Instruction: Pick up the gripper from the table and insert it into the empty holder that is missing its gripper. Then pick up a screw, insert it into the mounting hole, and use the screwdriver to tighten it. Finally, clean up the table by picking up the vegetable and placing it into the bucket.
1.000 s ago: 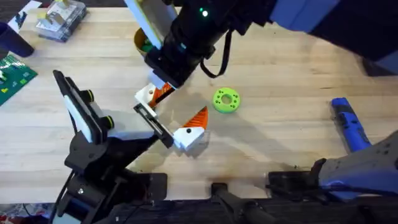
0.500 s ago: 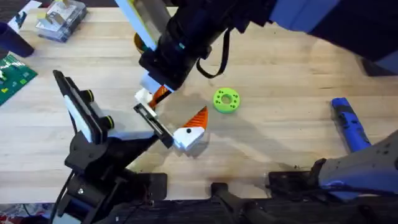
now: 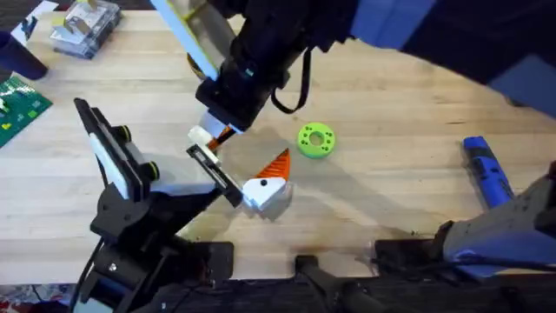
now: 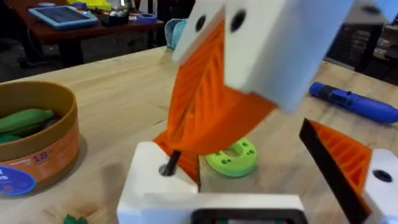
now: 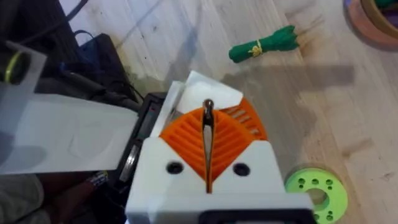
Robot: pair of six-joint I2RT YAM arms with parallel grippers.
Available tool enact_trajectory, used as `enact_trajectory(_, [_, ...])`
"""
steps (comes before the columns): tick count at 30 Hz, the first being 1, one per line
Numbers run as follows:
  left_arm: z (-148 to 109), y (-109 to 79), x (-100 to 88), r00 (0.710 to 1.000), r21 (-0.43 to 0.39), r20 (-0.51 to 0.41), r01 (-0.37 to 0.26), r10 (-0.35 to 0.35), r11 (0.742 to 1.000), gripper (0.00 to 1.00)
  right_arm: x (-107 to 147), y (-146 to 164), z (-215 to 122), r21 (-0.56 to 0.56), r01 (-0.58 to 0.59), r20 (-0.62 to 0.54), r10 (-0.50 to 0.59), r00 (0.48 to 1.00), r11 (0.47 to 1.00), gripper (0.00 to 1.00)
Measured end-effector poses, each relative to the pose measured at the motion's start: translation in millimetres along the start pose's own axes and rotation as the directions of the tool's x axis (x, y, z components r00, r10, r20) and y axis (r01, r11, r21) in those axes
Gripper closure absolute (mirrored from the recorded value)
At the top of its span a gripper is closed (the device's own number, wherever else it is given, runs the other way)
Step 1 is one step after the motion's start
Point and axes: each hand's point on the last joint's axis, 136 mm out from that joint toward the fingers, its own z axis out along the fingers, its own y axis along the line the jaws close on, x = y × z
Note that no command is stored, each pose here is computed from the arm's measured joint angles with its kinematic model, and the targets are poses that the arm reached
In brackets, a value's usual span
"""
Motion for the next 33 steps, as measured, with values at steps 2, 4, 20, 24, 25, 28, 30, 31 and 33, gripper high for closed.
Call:
enact_trajectory(2, [0.0,0.2,0.1,1.0,-0.001,0.0,0.001,-0.001,1.0,0.008,0.7,-0.9,2.9,-0.001,-0.002,-0.007,0.002,1.0,1.0,0.988])
enact_trajectory(4, [0.0,0.2,0.1,1.0,-0.001,0.0,0.001,-0.001,1.0,0.008,0.8,-1.0,3.4,-0.001,-0.002,-0.008,0.002,1.0,1.0,0.988])
enact_trajectory(20, [0.0,0.2,0.1,1.0,-0.001,0.0,0.001,-0.001,1.0,0.008,-0.2,-1.1,3.5,0.0,0.002,-0.004,-0.002,1.0,1.0,0.988])
enact_trajectory(24, [0.0,0.8,0.1,1.0,-0.004,0.0,0.005,-0.005,1.0,0.008,-0.4,-1.6,5.0,-0.001,0.002,-0.006,-0.002,1.0,1.0,0.988])
enact_trajectory(25, [0.0,1.0,0.1,1.0,-0.005,0.0,0.008,-0.008,1.0,0.008,-1.2,-1.8,5.6,-0.001,0.003,-0.003,-0.003,1.0,1.0,0.988])
enact_trajectory(28, [0.0,0.8,0.0,1.0,-0.005,0.0,0.007,-0.007,1.0,0.008,-6.6,-2.2,5.7,0.001,0.01,0.018,-0.01,1.0,1.0,0.988])
enact_trajectory(30, [0.0,0.7,0.0,1.0,-0.004,0.0,0.007,-0.007,1.0,0.008,-9.4,-2.6,6.4,0.002,0.013,0.028,-0.013,1.0,1.0,0.988])
enact_trajectory(31, [0.0,0.9,0.0,1.0,-0.005,0.0,0.007,-0.007,1.0,0.008,-9.9,-2.9,7.3,0.002,0.013,0.029,-0.013,0.999,1.0,0.988])
enact_trajectory(33, [0.0,0.8,0.0,1.0,-0.004,0.0,0.007,-0.007,1.0,0.008,-10.5,-3.5,8.8,0.002,0.013,0.03,-0.013,0.999,1.0,0.988])
